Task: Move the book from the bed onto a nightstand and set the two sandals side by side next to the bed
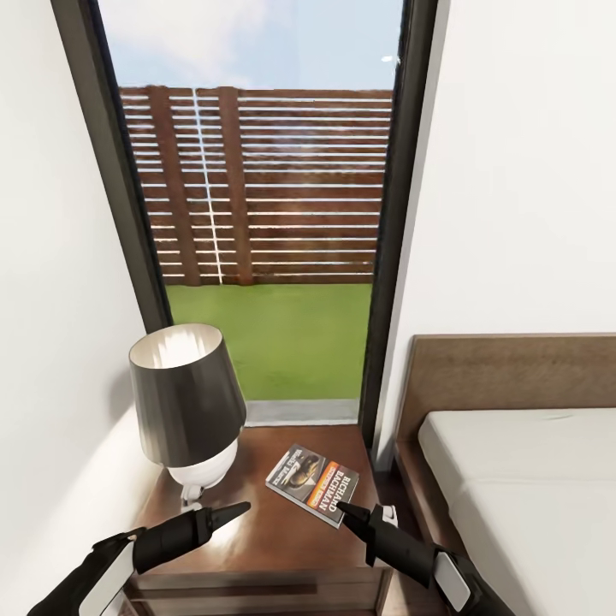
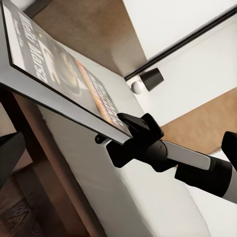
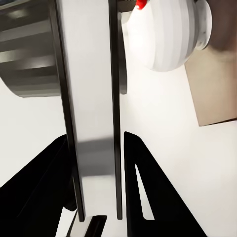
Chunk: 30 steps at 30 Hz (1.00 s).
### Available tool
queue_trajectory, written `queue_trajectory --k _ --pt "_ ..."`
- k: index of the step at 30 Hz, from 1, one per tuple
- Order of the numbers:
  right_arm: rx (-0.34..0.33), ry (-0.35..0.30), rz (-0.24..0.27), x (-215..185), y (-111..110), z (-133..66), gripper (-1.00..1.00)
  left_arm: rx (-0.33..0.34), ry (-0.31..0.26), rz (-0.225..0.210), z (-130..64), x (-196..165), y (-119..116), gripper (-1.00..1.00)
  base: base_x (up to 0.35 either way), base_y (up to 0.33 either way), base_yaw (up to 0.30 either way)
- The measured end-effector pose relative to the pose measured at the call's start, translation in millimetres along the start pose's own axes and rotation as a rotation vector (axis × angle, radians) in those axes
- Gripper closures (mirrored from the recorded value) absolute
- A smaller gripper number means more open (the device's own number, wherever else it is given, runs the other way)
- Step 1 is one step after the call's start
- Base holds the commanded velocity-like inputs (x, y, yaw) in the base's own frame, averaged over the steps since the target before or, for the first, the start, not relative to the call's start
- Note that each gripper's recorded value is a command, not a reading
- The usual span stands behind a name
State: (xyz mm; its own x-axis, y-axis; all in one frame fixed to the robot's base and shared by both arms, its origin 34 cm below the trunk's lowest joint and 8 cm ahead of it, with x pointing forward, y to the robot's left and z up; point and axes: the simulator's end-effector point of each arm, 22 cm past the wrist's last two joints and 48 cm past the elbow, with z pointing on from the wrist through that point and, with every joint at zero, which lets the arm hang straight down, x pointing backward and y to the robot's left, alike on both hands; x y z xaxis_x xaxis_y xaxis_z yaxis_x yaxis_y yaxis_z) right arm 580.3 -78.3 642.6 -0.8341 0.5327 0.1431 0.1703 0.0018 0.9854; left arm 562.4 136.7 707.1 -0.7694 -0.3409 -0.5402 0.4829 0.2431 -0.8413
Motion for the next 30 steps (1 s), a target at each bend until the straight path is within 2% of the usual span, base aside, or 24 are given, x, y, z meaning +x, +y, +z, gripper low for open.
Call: queue_trajectory --k 9,30 --pt "0.000 0.000 0.000 -0.2 0.3 0.1 1.00 0.000 0.000 -0.001 -0.1 0.2 0.0 -1.00 0.002 0.000 0.000" --pt "0.001 0.000 -0.002 -0.6 -42.8 0.5 1.00 0.000 0.000 0.000 -1.8 28.0 32.3 -1.00 0.000 0.000 0.000"
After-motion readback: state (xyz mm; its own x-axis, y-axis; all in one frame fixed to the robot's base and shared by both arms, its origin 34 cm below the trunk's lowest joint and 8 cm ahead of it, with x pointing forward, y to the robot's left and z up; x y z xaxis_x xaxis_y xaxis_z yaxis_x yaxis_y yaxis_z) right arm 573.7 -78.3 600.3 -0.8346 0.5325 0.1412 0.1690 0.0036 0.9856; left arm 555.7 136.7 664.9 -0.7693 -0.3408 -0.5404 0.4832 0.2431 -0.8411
